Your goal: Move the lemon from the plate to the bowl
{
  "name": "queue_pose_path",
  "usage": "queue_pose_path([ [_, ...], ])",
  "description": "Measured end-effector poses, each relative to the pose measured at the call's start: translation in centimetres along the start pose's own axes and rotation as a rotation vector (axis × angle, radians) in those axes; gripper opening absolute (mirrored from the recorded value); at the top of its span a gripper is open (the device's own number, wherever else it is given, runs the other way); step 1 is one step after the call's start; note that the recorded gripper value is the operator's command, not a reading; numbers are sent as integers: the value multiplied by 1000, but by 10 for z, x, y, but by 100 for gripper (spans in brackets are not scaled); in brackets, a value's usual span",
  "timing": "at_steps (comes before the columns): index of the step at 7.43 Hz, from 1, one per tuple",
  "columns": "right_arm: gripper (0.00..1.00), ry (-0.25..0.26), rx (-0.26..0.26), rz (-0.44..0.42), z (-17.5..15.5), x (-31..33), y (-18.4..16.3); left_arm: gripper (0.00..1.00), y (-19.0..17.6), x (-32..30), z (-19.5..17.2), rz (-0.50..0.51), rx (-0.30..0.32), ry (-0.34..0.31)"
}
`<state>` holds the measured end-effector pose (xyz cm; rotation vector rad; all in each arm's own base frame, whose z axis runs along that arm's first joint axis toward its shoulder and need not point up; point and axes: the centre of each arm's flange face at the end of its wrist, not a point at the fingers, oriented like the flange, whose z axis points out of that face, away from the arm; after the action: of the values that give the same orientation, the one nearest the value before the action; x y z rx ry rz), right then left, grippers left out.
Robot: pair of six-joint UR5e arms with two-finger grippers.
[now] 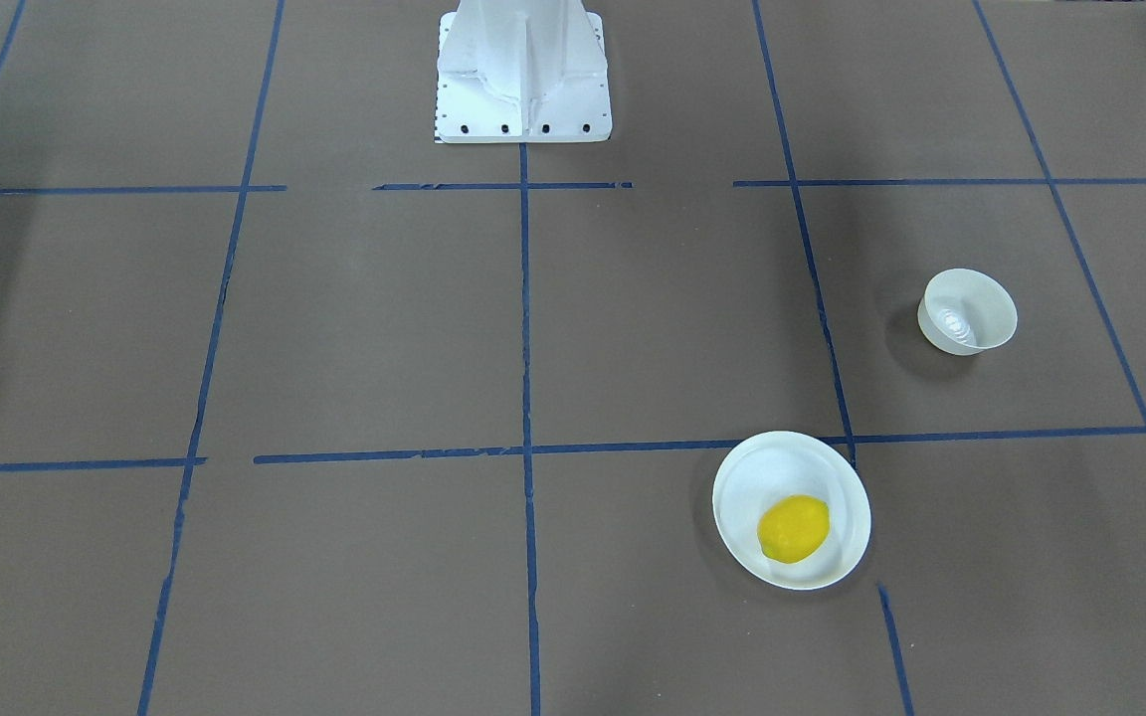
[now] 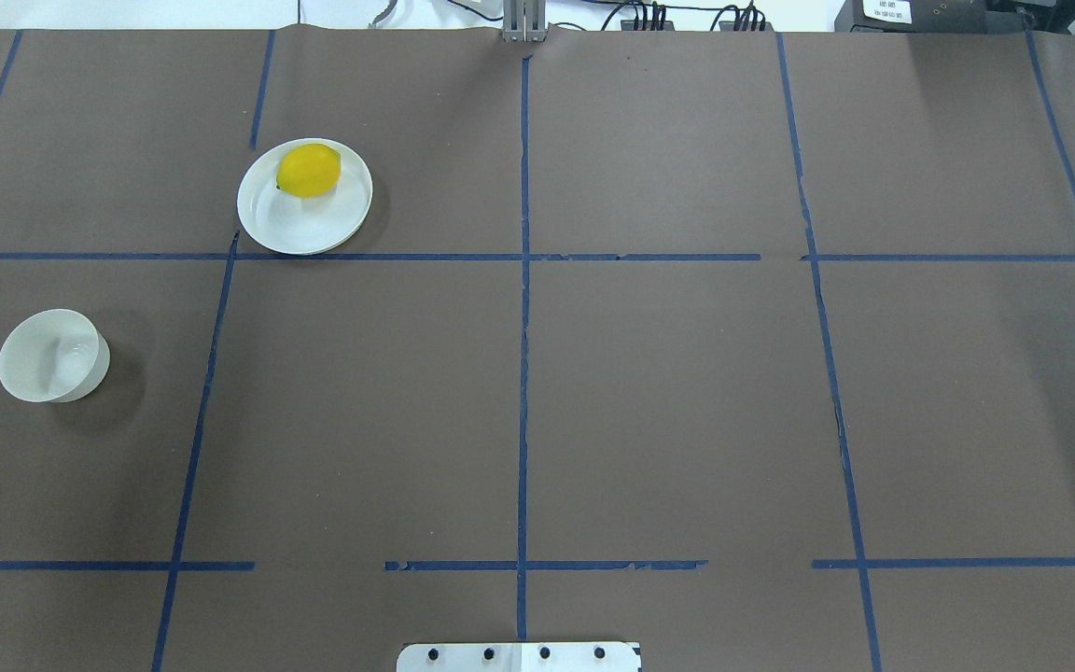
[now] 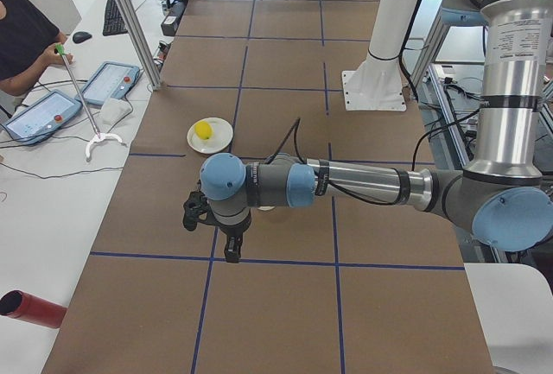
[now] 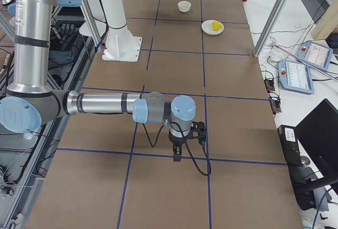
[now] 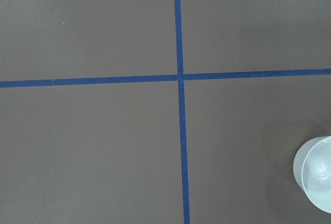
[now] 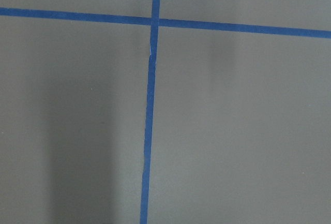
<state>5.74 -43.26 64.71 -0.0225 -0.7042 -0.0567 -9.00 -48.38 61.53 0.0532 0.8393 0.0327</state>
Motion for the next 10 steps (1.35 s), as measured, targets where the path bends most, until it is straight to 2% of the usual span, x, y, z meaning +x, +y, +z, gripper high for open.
queue_pose_path([
  [5, 100, 0, 0, 0, 0, 0, 0, 100, -2, 1, -3, -4, -1, -32],
  [8, 100, 0, 0, 0, 0, 0, 0, 100, -11, 24, -24, 50, 42, -46],
  [10, 100, 0, 0, 0, 0, 0, 0, 100, -1, 35, -20, 82, 47, -31],
])
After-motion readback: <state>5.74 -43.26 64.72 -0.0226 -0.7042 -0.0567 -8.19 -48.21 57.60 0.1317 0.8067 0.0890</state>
